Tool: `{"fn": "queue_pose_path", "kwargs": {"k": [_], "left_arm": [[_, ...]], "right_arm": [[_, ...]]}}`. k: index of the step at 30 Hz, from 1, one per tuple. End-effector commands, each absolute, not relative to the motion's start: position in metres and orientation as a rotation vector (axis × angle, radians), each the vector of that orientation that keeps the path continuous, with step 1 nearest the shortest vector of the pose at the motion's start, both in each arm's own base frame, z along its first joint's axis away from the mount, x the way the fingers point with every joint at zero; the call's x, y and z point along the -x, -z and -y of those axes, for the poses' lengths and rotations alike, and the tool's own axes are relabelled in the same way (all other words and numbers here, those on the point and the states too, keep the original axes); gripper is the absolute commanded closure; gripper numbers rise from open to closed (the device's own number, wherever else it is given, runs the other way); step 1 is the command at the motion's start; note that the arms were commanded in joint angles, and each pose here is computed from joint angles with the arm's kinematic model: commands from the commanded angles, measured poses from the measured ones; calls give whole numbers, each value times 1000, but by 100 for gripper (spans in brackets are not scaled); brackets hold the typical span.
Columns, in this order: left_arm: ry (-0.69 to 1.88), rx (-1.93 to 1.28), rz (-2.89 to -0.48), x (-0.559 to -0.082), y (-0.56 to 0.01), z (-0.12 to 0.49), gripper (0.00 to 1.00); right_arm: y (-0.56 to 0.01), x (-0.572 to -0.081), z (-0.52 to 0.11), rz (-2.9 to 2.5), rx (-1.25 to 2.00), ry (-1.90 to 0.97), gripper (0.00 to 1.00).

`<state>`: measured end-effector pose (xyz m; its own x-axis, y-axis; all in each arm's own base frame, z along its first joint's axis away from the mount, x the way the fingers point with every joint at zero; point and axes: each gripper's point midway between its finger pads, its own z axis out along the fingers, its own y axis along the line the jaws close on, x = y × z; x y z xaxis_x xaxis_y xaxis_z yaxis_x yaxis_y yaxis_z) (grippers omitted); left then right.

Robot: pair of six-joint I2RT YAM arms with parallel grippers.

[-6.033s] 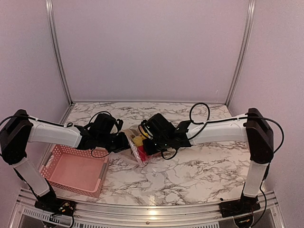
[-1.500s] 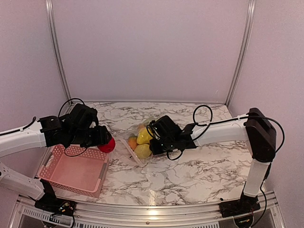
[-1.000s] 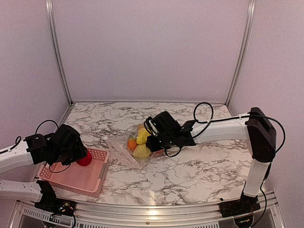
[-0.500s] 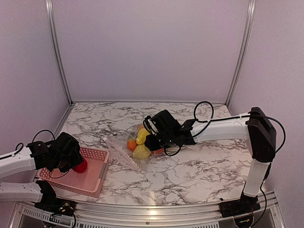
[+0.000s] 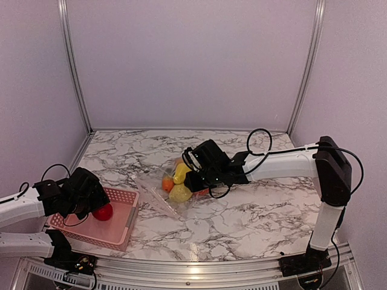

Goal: Open the zip-top bag and remove the fake food
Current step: Place the fake fruit in the bin.

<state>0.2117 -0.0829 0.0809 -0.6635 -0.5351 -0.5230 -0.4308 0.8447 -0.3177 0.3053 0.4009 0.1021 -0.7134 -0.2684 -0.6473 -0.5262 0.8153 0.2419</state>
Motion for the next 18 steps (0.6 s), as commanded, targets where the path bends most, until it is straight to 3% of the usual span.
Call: {"fn": "queue_pose_path", "kwargs": {"k": [1,8,18], "left_arm": [[273,678,-2354,-220,-98,88,7],[317,636,-2326,-224,-115,93,2],[448,509,-2292,-231,-153,113,3]], "right_arm": [[-116,-314,-405,-2364,571,-558,71],[-120,-314,-404,-2365,561,-553,70],[-134,-312,-401,-2355,546,-524,70]]}}
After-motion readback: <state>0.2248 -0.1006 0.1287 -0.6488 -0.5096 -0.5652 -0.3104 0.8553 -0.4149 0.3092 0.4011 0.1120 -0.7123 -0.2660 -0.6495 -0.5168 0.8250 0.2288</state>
